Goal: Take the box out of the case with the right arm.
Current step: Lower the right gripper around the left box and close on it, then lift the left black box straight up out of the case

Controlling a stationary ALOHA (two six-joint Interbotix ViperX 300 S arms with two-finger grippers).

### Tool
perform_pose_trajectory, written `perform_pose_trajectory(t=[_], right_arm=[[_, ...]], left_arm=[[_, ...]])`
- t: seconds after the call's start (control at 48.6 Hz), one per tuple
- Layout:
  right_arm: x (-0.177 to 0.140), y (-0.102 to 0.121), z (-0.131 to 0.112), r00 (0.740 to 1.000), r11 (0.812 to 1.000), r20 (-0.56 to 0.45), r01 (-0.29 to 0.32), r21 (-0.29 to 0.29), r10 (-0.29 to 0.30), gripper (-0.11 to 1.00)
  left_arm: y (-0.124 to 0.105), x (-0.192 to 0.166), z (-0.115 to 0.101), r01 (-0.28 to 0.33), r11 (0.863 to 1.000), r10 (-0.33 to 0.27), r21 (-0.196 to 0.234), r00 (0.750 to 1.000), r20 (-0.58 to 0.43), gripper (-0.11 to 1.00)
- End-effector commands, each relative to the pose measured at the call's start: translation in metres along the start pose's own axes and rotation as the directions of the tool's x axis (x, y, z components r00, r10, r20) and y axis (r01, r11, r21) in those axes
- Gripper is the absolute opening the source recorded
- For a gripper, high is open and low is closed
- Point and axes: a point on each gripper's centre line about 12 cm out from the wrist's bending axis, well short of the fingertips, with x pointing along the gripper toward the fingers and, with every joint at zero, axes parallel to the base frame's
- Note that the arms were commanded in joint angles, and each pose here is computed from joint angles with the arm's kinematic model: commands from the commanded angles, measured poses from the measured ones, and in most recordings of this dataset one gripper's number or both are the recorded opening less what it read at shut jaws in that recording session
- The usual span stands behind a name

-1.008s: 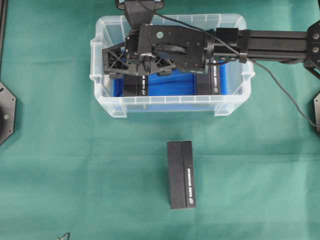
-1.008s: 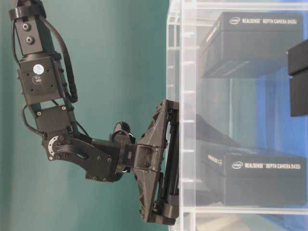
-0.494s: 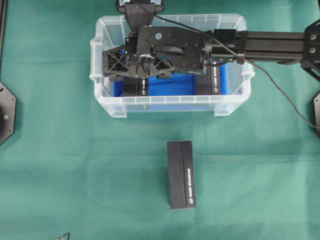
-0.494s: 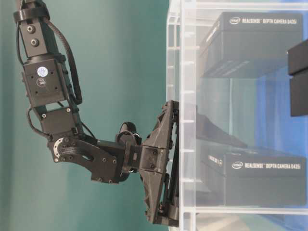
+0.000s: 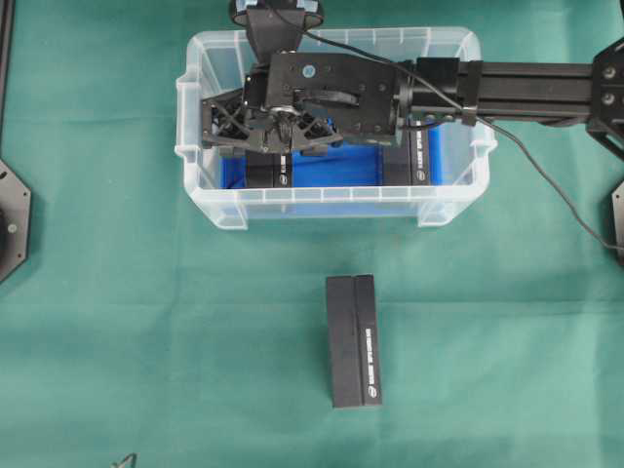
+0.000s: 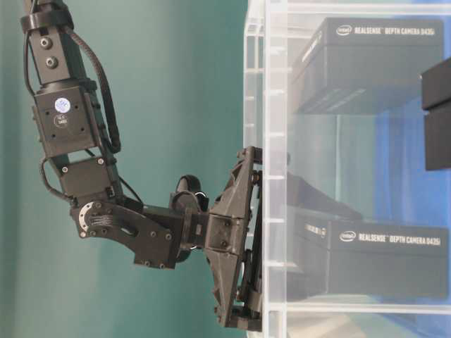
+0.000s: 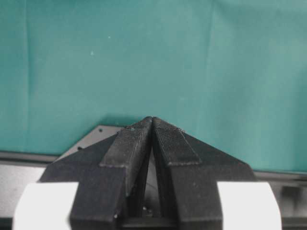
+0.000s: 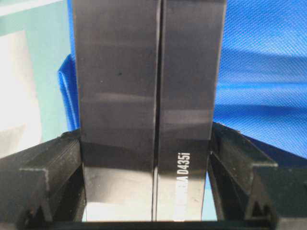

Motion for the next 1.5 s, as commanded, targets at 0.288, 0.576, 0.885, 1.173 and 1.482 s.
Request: perform_pose_trajectory(t=[0.288,0.576,0.885,1.173,1.482], right_arm=[[-0.022,0.007,0.0,0.999,0.999,0.004,-0.036,-0.001,0.036,0.69],[-0.066,0.011,0.007,0.998,0.998,0.028,-0.057,0.004,0.057,0.69],[-0.136,0.021,0.02,0.991,0.995,0.091,-0.097,0.008,0.096,0.69],[-0.195,0.021,0.03,0.98,0.992,0.152,-0.13,-0.006,0.129,0.69],[-0.237,0.019,0.033,0.96,0.984,0.218,-0.177,-0.006,0.174,0.69]], left_arm=[[0.0,-0.002,0.003,0.0,1.0,0.0,0.0,1.0,0.01,0.02],[0.0,-0.002,0.003,-0.001,1.0,0.0,0.003,1.0,0.01,0.02],[0.0,-0.003,0.002,0.0,1.0,0.0,0.003,1.0,0.011,0.02],[0.0,-0.005,0.001,0.002,1.0,-0.002,0.003,1.0,0.022,0.02],[0.0,-0.005,0.0,0.002,1.0,-0.002,0.003,1.0,0.023,0.02]])
